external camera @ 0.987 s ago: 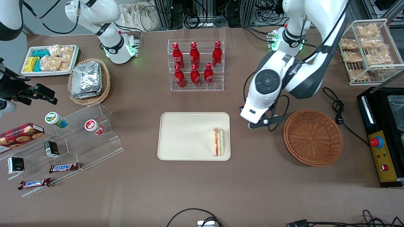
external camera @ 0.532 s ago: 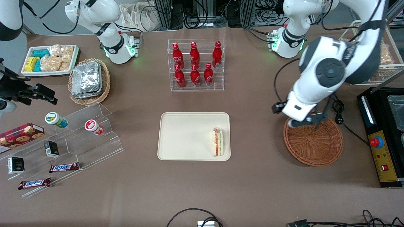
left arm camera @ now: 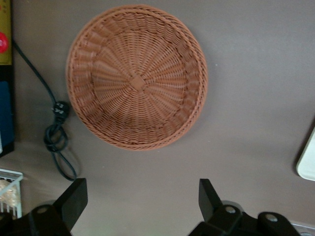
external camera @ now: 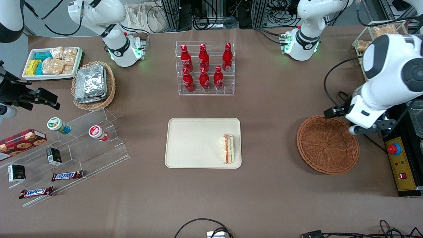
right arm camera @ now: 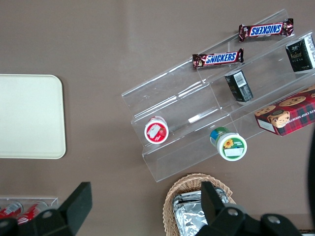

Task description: Place sandwich from basket to tray

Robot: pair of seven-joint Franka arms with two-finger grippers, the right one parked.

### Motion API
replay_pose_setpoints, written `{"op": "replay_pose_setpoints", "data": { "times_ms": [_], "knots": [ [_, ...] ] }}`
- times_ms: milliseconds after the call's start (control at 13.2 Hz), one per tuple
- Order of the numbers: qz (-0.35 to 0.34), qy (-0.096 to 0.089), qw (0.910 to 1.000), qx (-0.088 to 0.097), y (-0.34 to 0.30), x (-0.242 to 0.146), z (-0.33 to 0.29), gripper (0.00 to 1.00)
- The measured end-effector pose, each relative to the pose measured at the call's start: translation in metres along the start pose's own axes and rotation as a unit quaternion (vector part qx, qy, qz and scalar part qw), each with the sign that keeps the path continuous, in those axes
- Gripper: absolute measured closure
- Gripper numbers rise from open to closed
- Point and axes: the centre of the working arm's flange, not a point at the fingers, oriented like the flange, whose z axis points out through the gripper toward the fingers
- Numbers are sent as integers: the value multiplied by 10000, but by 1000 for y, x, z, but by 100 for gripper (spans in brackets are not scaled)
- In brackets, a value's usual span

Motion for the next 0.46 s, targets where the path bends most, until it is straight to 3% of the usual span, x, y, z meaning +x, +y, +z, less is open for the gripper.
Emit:
{"op": "replay_pose_setpoints", "data": {
  "times_ms": [304, 456],
  "knots": [
    [246, 82, 9997, 19, -28, -3, -15, 0],
    [490, -149, 9987, 65, -21, -7, -22, 0]
  ]
}}
